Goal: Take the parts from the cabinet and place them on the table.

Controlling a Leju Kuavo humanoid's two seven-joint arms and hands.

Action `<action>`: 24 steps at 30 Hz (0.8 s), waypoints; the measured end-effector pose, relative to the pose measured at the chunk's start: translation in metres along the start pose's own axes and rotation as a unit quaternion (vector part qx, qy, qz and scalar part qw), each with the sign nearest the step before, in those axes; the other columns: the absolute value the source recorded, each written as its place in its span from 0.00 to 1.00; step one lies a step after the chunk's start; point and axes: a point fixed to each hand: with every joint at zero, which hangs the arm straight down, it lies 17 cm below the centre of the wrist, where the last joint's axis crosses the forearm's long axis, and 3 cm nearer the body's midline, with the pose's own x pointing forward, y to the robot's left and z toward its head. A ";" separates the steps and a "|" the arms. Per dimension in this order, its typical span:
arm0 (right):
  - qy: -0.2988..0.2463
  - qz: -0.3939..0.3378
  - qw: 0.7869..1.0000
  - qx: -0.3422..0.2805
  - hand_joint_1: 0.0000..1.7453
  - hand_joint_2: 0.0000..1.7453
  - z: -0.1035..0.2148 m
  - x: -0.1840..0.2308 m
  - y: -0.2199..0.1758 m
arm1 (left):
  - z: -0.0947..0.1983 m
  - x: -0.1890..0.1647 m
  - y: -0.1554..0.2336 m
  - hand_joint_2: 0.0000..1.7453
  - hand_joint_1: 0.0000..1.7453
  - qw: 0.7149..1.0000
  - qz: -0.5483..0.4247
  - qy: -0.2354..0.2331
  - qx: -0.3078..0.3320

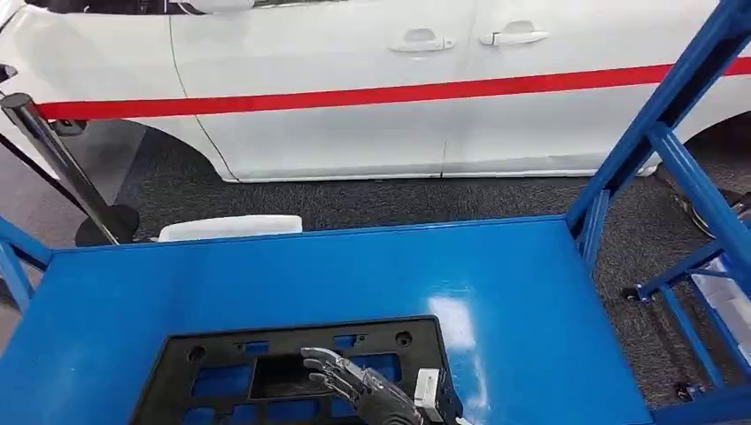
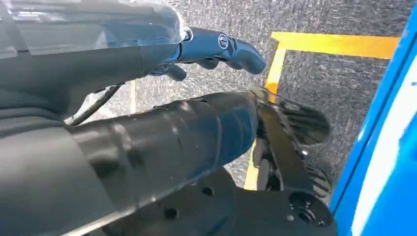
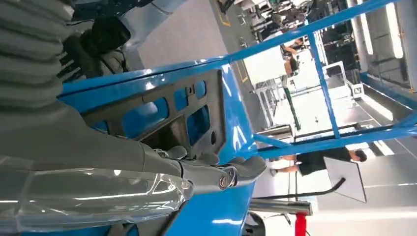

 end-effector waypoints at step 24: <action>0.002 -0.003 1.000 0.001 0.00 1.00 0.002 0.000 -0.002 | -0.001 0.010 -0.003 0.00 0.00 1.000 0.007 -0.007 -0.007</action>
